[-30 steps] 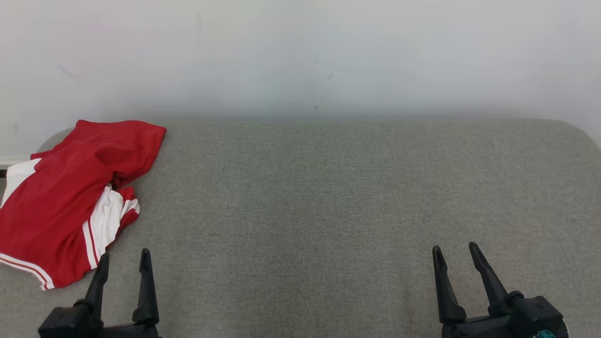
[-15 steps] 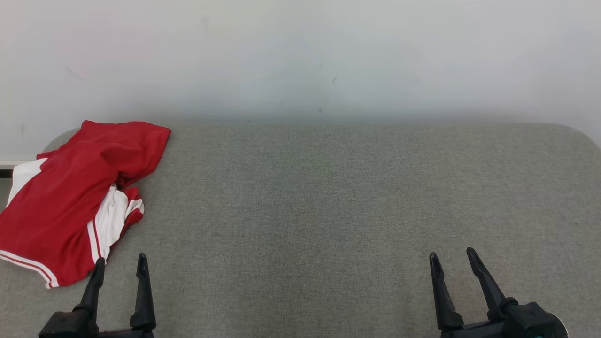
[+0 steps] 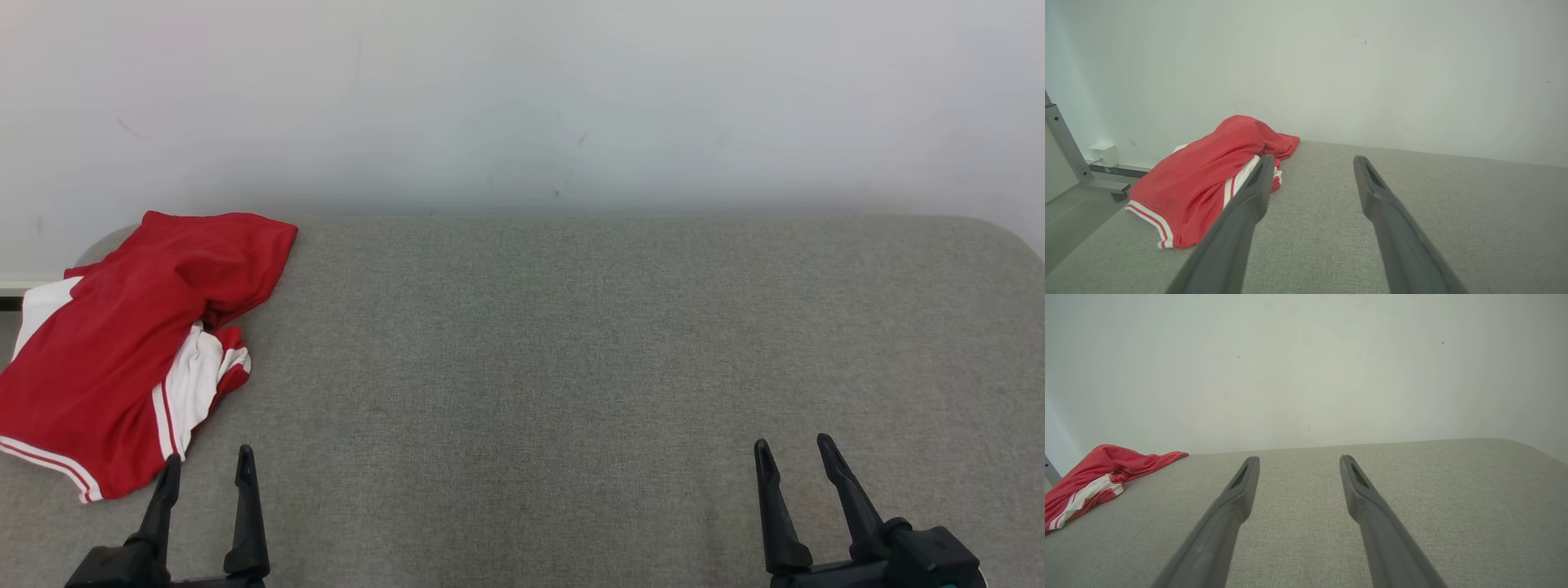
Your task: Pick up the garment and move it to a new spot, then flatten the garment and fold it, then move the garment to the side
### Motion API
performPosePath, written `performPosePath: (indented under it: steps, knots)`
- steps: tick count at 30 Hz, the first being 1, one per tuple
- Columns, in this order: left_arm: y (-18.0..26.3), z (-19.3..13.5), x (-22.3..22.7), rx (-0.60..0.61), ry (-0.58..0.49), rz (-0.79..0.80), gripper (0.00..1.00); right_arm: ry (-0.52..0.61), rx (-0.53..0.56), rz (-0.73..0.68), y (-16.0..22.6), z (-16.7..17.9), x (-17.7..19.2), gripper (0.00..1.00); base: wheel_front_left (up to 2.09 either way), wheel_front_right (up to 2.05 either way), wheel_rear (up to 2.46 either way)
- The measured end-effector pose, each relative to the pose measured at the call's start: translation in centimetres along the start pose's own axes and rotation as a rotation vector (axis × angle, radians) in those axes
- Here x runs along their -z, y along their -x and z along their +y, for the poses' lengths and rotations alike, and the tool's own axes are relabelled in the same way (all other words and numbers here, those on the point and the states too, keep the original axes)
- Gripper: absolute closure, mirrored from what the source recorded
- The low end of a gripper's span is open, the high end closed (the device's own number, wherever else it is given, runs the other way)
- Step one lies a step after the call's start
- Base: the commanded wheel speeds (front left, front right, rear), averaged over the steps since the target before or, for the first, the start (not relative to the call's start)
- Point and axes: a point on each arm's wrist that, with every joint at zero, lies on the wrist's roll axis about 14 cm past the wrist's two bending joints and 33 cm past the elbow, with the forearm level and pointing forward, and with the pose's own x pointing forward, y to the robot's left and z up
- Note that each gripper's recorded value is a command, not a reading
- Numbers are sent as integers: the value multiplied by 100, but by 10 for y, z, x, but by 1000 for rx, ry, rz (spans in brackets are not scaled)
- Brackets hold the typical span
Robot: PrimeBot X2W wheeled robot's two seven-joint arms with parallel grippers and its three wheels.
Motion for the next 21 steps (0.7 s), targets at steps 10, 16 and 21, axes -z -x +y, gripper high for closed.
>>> performPosePath:
  steps: [10,16,21]
  knots:
    - [1,1,4,-2,-1,12,0,-5,5,7,0,-2,2,0,0,0,0]
    - [3,6,4,-17,-3,16,0,-8,-8,13,-3,2,4,0,0,0,0]
    - [7,17,3,-47,-8,17,0,-19,-42,28,-8,13,9,0,0,0,0]
